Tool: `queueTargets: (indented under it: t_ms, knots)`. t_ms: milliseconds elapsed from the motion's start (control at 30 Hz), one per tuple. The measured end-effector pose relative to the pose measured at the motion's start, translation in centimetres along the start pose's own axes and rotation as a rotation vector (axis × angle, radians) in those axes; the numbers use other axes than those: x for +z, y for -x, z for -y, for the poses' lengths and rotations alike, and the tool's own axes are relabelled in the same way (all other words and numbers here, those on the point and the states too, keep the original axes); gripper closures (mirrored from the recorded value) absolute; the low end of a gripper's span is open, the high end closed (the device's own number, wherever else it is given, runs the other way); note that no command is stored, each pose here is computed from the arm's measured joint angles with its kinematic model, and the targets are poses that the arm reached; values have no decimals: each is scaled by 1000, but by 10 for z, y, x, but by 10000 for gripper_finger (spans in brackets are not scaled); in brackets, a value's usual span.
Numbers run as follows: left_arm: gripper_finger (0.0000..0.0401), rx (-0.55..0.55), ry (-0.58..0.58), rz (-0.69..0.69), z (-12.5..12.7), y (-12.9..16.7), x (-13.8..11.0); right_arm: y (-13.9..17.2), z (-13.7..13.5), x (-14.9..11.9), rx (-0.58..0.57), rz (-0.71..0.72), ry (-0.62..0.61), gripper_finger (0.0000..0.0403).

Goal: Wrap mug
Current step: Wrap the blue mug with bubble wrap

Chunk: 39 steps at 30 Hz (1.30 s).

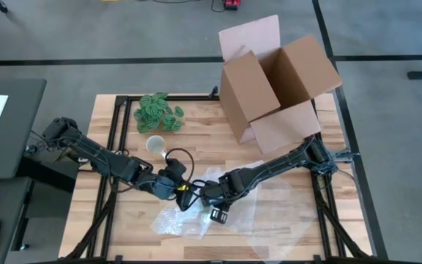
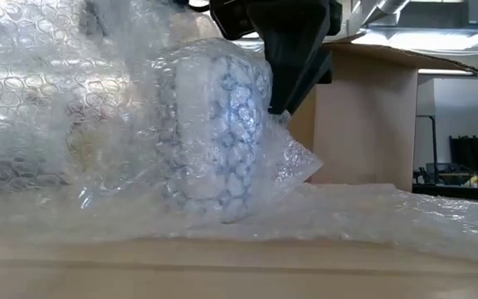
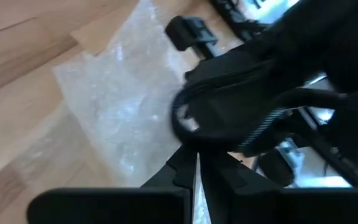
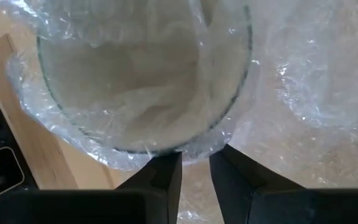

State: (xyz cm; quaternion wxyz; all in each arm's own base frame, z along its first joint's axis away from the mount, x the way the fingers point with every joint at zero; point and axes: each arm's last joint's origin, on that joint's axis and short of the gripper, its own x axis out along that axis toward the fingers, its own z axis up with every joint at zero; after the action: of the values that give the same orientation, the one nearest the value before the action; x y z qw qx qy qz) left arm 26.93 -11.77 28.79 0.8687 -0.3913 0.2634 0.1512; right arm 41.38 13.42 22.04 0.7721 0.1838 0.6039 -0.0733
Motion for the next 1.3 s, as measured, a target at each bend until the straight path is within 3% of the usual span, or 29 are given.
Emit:
queueTargets:
  t_ms: [200, 367, 500, 633, 767, 1100, 1300]
  knots:
    - [401, -63, -19, 27, 6, 0, 3, -1, 4, 3, -4, 1, -16, 333]
    - [401, -54, -52, 3, 5, 2, 3, 5, 4, 3, -1, 9, -27, 333]
    - [401, 49, 24, -120, -11, 21, 2, 6, 5, 3, -1, 8, -30, 333]
    - [394, 311, 38, -311, -39, 34, -10, 6, 2, 1, 0, 5, -22, 333]
    - [357, 510, -1, -384, -59, 39, -18, 6, 3, 1, 1, 5, -20, 333]
    - [220, 655, 99, -399, -125, 3, -38, 6, 4, 3, 9, 4, -10, 333]
    - [171, 702, 147, -388, -157, -8, -45, 6, 4, 3, 27, -11, 0, 333]
